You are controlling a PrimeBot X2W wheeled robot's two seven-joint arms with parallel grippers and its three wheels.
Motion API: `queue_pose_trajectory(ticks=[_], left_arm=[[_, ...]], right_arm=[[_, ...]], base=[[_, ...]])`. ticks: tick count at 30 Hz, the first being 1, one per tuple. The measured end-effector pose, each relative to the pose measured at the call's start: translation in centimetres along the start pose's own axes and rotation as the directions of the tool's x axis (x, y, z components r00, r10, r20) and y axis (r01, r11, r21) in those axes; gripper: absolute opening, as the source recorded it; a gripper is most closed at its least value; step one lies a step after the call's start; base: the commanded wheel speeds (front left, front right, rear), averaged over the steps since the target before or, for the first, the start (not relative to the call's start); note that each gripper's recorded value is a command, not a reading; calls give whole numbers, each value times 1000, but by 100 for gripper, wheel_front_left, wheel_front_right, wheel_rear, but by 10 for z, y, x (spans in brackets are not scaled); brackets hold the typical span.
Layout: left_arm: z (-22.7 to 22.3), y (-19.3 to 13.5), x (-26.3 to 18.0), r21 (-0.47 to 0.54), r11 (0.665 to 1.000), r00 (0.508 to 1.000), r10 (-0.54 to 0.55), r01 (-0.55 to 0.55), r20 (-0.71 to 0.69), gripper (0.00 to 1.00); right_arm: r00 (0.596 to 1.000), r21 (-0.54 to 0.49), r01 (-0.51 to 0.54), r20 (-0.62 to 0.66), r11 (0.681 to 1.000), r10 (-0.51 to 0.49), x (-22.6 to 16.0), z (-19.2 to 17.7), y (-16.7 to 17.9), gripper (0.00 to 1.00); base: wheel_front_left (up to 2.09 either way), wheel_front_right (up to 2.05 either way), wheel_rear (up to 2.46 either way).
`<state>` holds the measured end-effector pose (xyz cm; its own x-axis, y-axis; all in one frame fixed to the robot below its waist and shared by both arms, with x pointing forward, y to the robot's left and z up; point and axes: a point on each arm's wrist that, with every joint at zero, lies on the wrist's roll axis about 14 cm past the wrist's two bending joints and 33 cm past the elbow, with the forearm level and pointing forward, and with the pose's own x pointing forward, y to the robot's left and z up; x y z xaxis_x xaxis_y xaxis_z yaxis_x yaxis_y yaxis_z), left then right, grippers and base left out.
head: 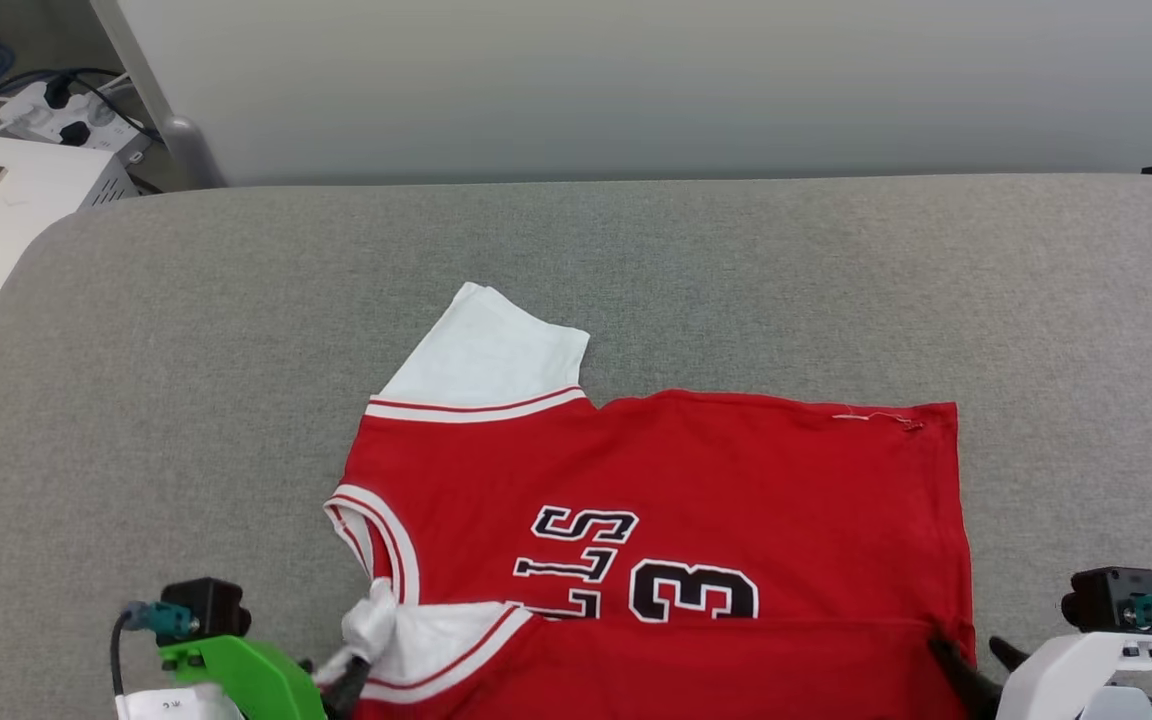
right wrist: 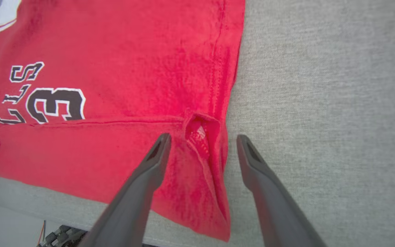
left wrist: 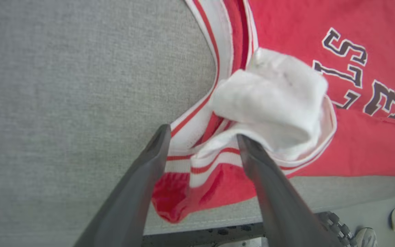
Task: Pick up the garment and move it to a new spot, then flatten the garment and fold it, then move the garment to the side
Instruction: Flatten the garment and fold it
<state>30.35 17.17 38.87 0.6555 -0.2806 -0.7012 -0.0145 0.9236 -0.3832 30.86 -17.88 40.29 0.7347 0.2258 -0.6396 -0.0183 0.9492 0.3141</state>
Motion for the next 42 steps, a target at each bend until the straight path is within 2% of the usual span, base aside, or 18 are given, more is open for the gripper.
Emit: queue_pose_trajectory(ticks=[5, 7, 13, 17, 21, 25, 29, 33, 36, 42], left_arm=[[48, 0, -4, 64, 998, 978, 14, -28, 206, 100], [61, 0, -6, 95, 994, 965, 21, -47, 261, 100], [113, -14, -9, 152, 986, 890, -11, -66, 457, 100], [145, -30, -3, 205, 977, 840, -59, -63, 539, 100], [175, -46, 12, 252, 967, 816, -113, -41, 568, 100], [198, -59, 37, 298, 954, 828, -161, -8, 537, 100], [214, -68, 72, 335, 941, 875, -196, 42, 442, 100], [213, -68, 110, 335, 936, 941, -206, 109, 269, 100], [209, -67, 133, 325, 935, 971, -195, 143, 136, 100], [203, -62, 169, 316, 934, 986, -151, 164, -65, 100]], right_arm=[[973, -36, 32, 229, 999, -23, -7, 38, 2, 100], [941, -58, 48, 339, 997, -26, -13, 57, 5, 100], [839, -123, 78, 544, 989, 1, -28, 100, 17, 100], [778, -154, 85, 628, 984, 31, -31, 125, 27, 100], [748, -172, 90, 661, 981, 47, -28, 142, 32, 100], [731, -184, 85, 680, 979, 65, -20, 157, 37, 100], [725, -194, 82, 685, 978, 75, -7, 168, 38, 100], [734, -185, 102, 677, 978, 51, 5, 168, 28, 100], [743, -170, 123, 668, 978, 22, 10, 165, 17, 100], [751, -131, 155, 659, 979, -31, 17, 157, -3, 100]], base=[[0, 0, 0], [0, 0, 0], [0, 0, 0], [0, 0, 0], [0, 0, 0], [0, 0, 0], [0, 0, 0], [0, 0, 0], [0, 0, 0], [0, 0, 0]])
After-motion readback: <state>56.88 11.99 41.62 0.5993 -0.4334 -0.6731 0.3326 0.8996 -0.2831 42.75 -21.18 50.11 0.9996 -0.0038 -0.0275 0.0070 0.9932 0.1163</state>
